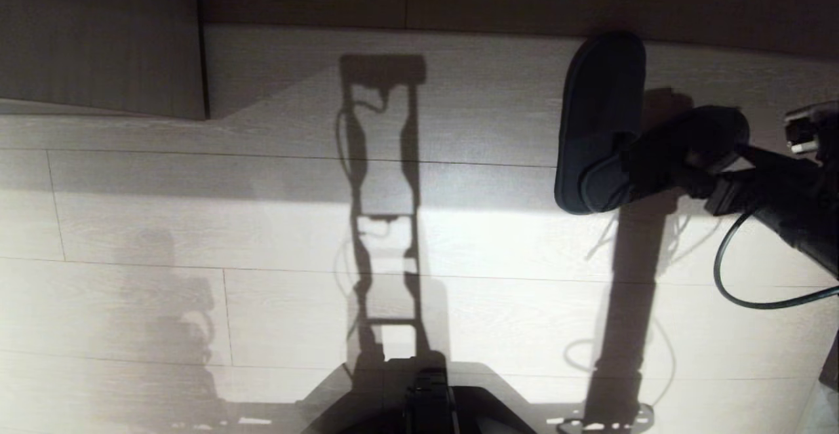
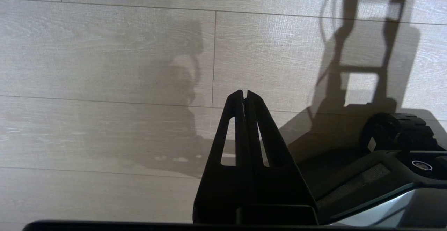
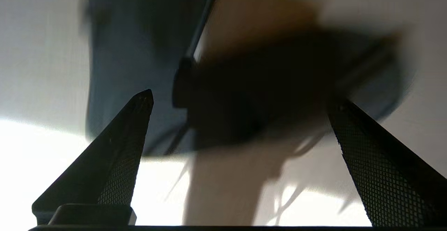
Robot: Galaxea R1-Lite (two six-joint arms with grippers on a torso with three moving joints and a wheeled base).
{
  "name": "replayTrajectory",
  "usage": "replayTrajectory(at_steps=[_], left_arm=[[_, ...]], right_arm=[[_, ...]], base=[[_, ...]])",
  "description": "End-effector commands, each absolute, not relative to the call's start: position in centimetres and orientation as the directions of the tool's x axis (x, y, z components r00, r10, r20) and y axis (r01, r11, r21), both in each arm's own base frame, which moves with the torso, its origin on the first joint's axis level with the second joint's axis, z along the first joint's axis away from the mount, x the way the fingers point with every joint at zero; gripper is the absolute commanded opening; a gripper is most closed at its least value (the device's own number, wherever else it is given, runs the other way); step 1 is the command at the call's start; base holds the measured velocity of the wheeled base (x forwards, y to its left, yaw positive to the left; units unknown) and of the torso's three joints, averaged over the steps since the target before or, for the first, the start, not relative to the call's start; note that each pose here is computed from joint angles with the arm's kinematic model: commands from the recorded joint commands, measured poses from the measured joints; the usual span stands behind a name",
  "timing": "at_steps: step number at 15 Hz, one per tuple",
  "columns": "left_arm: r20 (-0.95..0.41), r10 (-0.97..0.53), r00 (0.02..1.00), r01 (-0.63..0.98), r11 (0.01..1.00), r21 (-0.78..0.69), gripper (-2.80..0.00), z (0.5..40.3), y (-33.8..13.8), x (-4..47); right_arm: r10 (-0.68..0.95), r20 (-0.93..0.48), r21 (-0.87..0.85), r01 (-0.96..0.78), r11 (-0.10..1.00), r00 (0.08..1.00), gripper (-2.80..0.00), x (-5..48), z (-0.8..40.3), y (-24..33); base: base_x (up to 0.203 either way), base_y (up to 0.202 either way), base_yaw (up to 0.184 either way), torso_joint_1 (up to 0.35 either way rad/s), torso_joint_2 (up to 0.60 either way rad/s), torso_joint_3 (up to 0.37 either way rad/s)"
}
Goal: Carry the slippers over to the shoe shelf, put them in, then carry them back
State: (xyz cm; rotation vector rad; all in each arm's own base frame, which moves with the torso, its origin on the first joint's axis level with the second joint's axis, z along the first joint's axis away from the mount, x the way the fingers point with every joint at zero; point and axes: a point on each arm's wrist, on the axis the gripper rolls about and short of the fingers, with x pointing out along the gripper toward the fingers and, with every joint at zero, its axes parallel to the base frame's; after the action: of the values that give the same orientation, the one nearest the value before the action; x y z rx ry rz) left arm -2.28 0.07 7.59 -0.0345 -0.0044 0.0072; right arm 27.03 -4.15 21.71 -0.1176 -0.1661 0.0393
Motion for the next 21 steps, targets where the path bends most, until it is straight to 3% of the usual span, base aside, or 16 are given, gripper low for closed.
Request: replayTrajectory(at_steps=[1, 3, 7, 13, 21], left_arm=[[0.005, 0.008, 1.000, -0.008, 0.999, -0.035, -2.80, 7.6, 0.1, -2.3], [0.005, 0.008, 1.000, -0.007, 0.999, -0.037, -2.80, 7.6, 0.1, -2.3], [0.005, 0.008, 1.000, -0.008, 0.999, -0.035, -2.80, 7.6, 0.1, -2.3], [0.005, 0.008, 1.000, -0.008, 0.999, -0.035, -2.80, 7.6, 0.1, -2.3], [0.005, 0.008, 1.000, -0.008, 0.999, -0.035, -2.80, 7.6, 0.1, -2.3]], right_arm=[[0.044, 0.235, -0.093, -0.022, 0.995, 0.971, 0.00, 26.0, 23.7, -4.0], [0.029, 0.225, -0.072, -0.013, 0.997, 0.974, 0.00, 25.1, 23.9, -3.9], [0.020, 0.021, -0.071, -0.019, 0.997, 1.000, 0.00, 22.3, 21.8, -3.6], [0.026, -0.066, -0.053, -0.030, 0.998, 0.997, 0.00, 18.9, 20.1, -2.8], [-0.005, 0.005, -0.057, 0.005, 0.998, 1.000, 0.00, 7.8, 16.8, -0.3]], base=[[0.000, 0.000, 0.000, 0.000, 0.00, 0.000], [0.000, 0.000, 0.000, 0.000, 0.00, 0.000], [0.000, 0.000, 0.000, 0.000, 0.00, 0.000], [0.000, 0.000, 0.000, 0.000, 0.00, 0.000], [0.000, 0.000, 0.000, 0.000, 0.00, 0.000]])
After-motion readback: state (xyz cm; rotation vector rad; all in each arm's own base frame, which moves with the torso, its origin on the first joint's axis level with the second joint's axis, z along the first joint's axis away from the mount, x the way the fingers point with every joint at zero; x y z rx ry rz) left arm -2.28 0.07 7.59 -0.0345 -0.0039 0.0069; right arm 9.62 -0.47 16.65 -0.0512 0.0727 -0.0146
